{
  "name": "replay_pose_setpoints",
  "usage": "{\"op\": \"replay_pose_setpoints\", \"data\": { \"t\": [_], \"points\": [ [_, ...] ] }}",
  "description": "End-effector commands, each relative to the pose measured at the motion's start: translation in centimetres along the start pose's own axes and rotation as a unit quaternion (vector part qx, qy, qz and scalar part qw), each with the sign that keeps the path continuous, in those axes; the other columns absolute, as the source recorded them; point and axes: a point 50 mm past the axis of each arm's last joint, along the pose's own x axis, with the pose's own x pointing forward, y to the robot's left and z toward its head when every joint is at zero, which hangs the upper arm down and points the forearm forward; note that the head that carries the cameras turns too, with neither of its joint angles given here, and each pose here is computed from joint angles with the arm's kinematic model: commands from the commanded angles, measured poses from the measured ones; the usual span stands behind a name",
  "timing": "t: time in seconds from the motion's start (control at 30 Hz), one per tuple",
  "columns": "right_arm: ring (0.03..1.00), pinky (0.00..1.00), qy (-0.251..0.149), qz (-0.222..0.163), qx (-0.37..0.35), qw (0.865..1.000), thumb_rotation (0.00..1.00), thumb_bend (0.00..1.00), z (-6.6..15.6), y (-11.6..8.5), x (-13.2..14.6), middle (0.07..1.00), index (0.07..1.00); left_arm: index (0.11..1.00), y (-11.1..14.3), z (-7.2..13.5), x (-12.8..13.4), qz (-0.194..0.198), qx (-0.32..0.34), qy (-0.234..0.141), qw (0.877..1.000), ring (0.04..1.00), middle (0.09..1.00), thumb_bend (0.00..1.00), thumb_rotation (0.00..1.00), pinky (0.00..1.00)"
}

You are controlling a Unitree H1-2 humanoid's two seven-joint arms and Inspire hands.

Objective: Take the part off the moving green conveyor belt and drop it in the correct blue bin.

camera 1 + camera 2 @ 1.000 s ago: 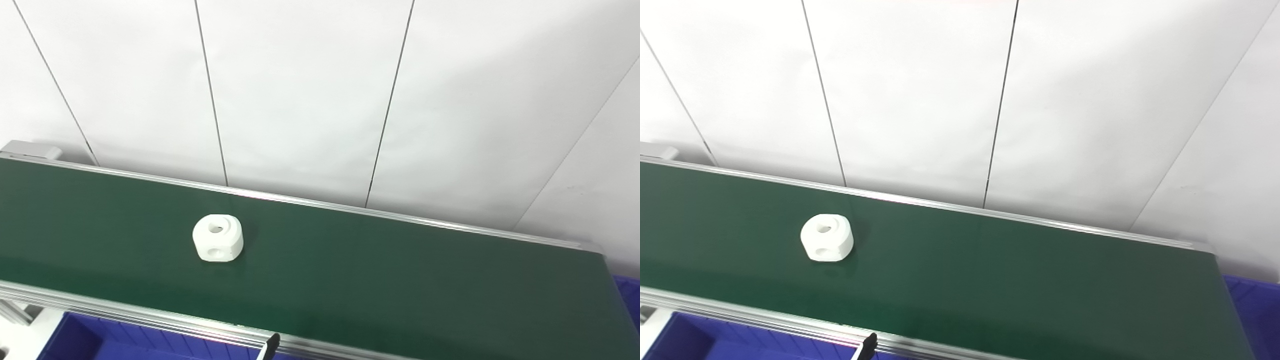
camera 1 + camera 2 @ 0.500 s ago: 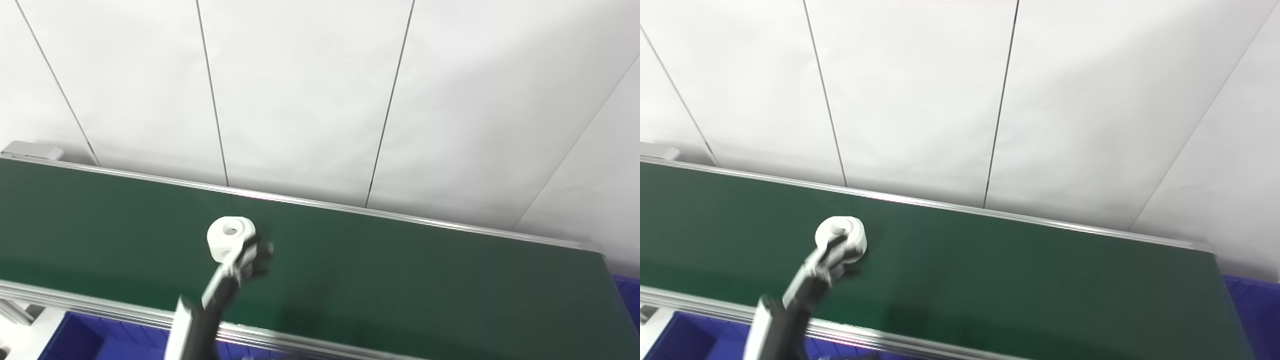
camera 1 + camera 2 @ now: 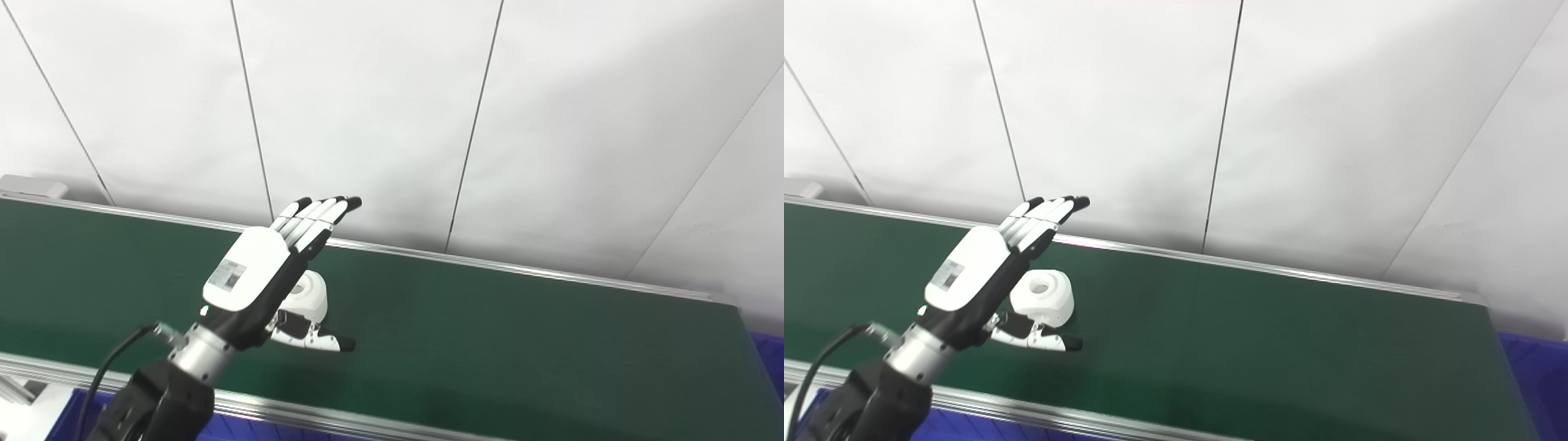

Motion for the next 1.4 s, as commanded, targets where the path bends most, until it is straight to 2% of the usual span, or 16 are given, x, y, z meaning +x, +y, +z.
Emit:
{"op": "replay_pose_setpoints", "data": {
  "t": [0.0, 0.13, 0.23, 0.3, 0.43, 0.67, 0.73, 0.83, 0.93, 1.0, 1.07, 1.13, 1.23, 1.3, 1.37],
  "points": [
    [0.999, 1.00, -0.024, 0.000, 0.007, 1.000, 1.00, 0.74, 0.9, 0.3, 0.1, 1.000, 1.000, 1.000, 1.4, -0.5, 1.4, 0.008, 0.035, -0.008, 0.999, 0.958, 0.978, 1.00, 0.20, 1.00],
    [0.994, 1.00, -0.025, 0.000, 0.011, 1.000, 1.00, 0.72, 1.0, 0.5, 0.1, 1.000, 1.000, 0.987, 1.3, -1.8, 3.1, -0.021, 0.070, 0.003, 0.997, 0.953, 0.972, 1.00, 0.20, 1.00],
    [0.993, 1.00, -0.024, 0.000, 0.006, 1.000, 1.00, 0.72, 1.0, 0.5, 0.1, 1.000, 1.000, 0.966, 0.8, -3.2, 4.5, -0.073, 0.081, 0.017, 0.994, 0.955, 0.974, 1.00, 0.18, 1.00],
    [0.988, 1.00, -0.023, 0.000, 0.005, 1.000, 1.00, 0.71, 1.1, 0.5, 0.1, 1.000, 1.000, 0.920, 0.4, -4.0, 5.2, -0.104, 0.086, 0.027, 0.990, 0.940, 0.959, 1.00, 0.15, 0.98],
    [0.986, 1.00, -0.021, -0.002, 0.009, 1.000, 1.00, 0.69, 1.3, 0.6, 0.1, 0.996, 1.000, 0.886, -0.7, -4.8, 6.0, -0.155, 0.090, 0.051, 0.983, 0.939, 0.941, 1.00, 0.15, 0.95],
    [0.988, 1.00, -0.018, 0.004, 0.006, 1.000, 1.00, 0.68, 1.4, 0.5, 0.0, 0.993, 1.000, 0.916, -3.8, -5.1, 6.1, -0.221, 0.023, 0.104, 0.969, 0.941, 0.940, 0.99, 0.17, 0.93],
    [0.981, 1.00, -0.018, 0.004, 0.006, 1.000, 1.00, 0.69, 1.4, 0.5, 0.0, 0.988, 1.000, 0.904, -4.8, -4.9, 5.9, -0.230, 0.012, 0.115, 0.966, 0.909, 0.915, 0.99, 0.16, 0.87],
    [0.976, 1.00, -0.019, 0.001, 0.008, 1.000, 1.00, 0.69, 1.4, 0.6, 0.0, 0.981, 1.000, 0.895, -6.1, -4.7, 5.6, -0.235, 0.003, 0.125, 0.964, 0.889, 0.905, 0.99, 0.16, 0.83],
    [0.974, 1.00, -0.020, -0.003, 0.007, 1.000, 1.00, 0.68, 1.4, 0.8, 0.0, 0.975, 1.000, 0.879, -7.5, -4.5, 5.4, -0.223, 0.003, 0.131, 0.966, 0.866, 0.892, 1.00, 0.16, 0.79],
    [0.976, 1.00, -0.019, -0.003, 0.007, 1.000, 1.00, 0.68, 1.4, 0.9, 0.0, 0.971, 1.000, 0.852, -8.1, -4.4, 5.2, -0.208, 0.005, 0.130, 0.969, 0.829, 0.875, 0.98, 0.15, 0.72],
    [0.982, 1.00, -0.017, -0.002, 0.011, 1.000, 1.00, 0.69, 1.3, 0.9, 0.0, 0.972, 1.000, 0.830, -9.0, -4.4, 5.1, -0.175, -0.002, 0.132, 0.976, 0.800, 0.859, 0.97, 0.12, 0.68],
    [0.978, 1.00, -0.017, -0.006, 0.010, 1.000, 1.00, 0.70, 1.3, 0.9, 0.0, 0.968, 1.000, 0.793, -10.2, -4.4, 5.1, -0.124, -0.011, 0.130, 0.984, 0.738, 0.822, 0.97, 0.08, 0.61],
    [0.975, 1.00, -0.016, -0.003, 0.007, 1.000, 1.00, 0.69, 1.4, 0.8, 0.0, 0.968, 1.000, 0.759, -11.6, -4.4, 5.1, -0.062, -0.023, 0.123, 0.990, 0.677, 0.784, 0.93, 0.07, 0.57],
    [0.974, 1.00, -0.012, 0.002, 0.006, 1.000, 1.00, 0.72, 1.5, 0.7, 0.0, 0.973, 1.000, 0.730, -12.2, -4.4, 5.3, -0.037, -0.024, 0.118, 0.992, 0.641, 0.750, 0.89, 0.07, 0.55],
    [0.977, 1.00, -0.012, 0.003, 0.009, 1.000, 1.00, 0.72, 1.6, 0.7, -0.1, 0.977, 1.000, 0.697, -12.7, -4.4, 5.4, -0.016, -0.013, 0.105, 0.994, 0.614, 0.714, 0.87, 0.02, 0.54]
  ]
}}
